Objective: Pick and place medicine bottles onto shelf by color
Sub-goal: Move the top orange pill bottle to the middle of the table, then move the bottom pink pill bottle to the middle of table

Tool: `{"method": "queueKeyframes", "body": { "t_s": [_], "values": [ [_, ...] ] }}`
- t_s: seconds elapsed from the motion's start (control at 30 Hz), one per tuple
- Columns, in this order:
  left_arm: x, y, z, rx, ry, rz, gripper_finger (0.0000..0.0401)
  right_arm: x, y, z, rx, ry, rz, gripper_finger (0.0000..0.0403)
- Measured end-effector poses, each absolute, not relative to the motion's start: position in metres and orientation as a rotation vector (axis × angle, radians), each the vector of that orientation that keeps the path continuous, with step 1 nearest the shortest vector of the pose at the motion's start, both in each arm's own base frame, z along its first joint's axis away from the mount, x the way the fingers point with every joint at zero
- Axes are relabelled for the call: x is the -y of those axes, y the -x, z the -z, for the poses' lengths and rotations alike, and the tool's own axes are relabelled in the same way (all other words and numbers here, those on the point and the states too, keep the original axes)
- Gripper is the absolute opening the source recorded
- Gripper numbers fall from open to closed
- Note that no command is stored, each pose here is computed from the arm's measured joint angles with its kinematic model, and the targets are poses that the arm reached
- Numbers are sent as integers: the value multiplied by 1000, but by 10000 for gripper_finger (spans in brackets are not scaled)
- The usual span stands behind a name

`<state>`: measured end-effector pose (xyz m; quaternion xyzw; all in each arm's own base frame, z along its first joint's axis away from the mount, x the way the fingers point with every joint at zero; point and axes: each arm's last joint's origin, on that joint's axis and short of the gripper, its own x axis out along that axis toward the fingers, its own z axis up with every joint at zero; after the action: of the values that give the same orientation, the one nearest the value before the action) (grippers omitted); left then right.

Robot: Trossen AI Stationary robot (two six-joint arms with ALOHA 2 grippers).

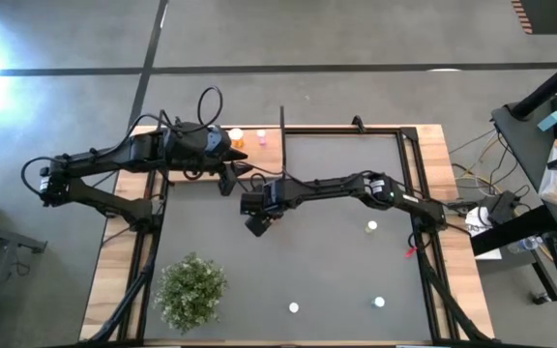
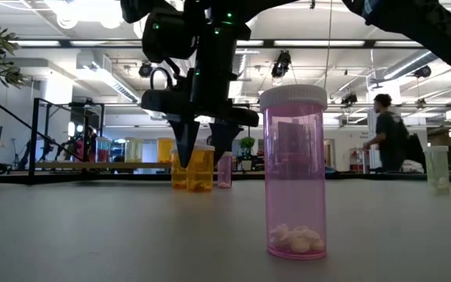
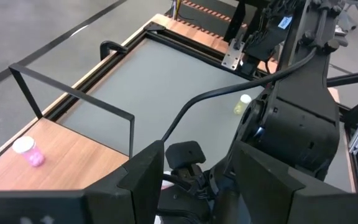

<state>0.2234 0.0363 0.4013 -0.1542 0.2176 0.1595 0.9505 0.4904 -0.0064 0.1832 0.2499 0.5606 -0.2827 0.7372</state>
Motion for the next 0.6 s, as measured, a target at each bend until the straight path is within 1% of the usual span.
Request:
{"method": "queueKeyframes", "body": {
  "t_s": [0.33,0.43,0.6],
  "values": [
    [-36,-223,-401,-440,335,-330,174,7,-490,-185,-1247,-517,579,304],
    [-36,-223,-401,-440,336,-330,174,6,-487,-197,-1241,-522,550,318],
    [-36,-223,-401,-443,336,-331,174,4,-478,-229,-1186,-524,521,328]
  ]
}}
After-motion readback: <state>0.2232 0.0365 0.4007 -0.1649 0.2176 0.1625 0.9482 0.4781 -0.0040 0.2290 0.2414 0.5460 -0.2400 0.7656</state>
